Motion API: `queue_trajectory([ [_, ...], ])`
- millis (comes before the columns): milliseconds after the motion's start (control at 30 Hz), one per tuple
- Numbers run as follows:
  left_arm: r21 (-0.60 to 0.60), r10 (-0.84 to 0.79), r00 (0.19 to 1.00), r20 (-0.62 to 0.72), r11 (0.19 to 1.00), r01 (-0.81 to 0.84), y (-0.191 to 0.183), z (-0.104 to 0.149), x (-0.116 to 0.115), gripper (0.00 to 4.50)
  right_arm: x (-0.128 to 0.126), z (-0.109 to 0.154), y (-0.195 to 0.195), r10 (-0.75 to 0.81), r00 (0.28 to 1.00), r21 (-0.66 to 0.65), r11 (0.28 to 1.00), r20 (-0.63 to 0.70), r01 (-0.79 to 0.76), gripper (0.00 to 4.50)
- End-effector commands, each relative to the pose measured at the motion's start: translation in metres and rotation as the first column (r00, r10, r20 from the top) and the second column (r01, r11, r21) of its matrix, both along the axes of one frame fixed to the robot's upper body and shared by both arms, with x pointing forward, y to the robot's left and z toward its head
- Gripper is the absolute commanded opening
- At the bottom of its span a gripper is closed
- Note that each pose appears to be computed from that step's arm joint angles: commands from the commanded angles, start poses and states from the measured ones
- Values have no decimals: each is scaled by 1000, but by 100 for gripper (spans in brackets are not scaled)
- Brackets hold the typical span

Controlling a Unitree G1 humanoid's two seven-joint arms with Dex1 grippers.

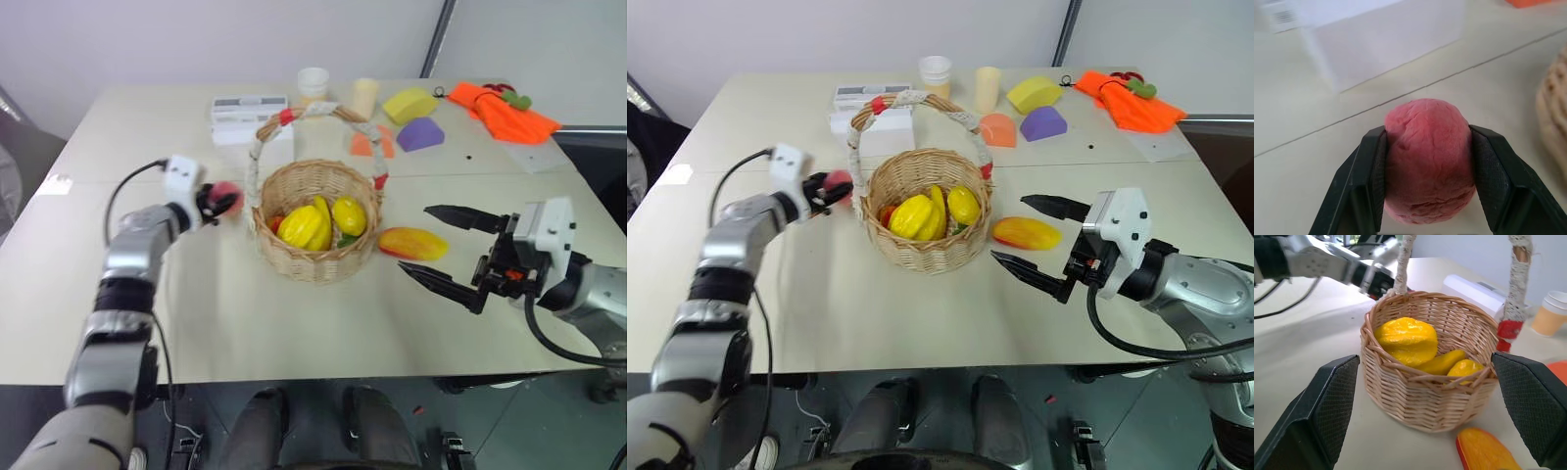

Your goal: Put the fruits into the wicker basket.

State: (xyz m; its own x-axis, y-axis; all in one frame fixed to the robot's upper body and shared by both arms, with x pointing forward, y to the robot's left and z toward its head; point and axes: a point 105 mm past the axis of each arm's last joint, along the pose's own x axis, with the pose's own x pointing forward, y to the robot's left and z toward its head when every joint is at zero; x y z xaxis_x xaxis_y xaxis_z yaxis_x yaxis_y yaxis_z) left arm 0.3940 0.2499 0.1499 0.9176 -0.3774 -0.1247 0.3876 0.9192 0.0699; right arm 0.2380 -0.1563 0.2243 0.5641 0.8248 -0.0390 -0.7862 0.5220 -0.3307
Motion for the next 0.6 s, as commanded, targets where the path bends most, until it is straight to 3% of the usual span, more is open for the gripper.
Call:
queue_trajectory([
  [33, -116, -150, 977, 153, 979, 168, 9, 51, -48, 202, -2, 11, -2, 7, 999, 9, 1000, 54, -8, 450],
  [133, -119, -412, 895, 168, 893, 434, -32, 75, -94, 202, 5, 7, -9, 1, 999, 17, 1000, 38, -1, 450],
  [233, -90, -553, 813, 183, 814, 574, -75, 92, -114, 202, 11, 3, -15, -8, 1000, 25, 1000, 27, 8, 450],
  [400, 0, -600, 772, 211, 789, 614, -138, 104, -101, 202, 19, -12, -22, -34, 999, 20, 999, -26, 35, 450],
  [600, 49, -587, 787, 187, 806, 590, -186, 94, -63, 202, 44, -53, -40, -212, 970, -106, 974, -117, 200, 450],
])
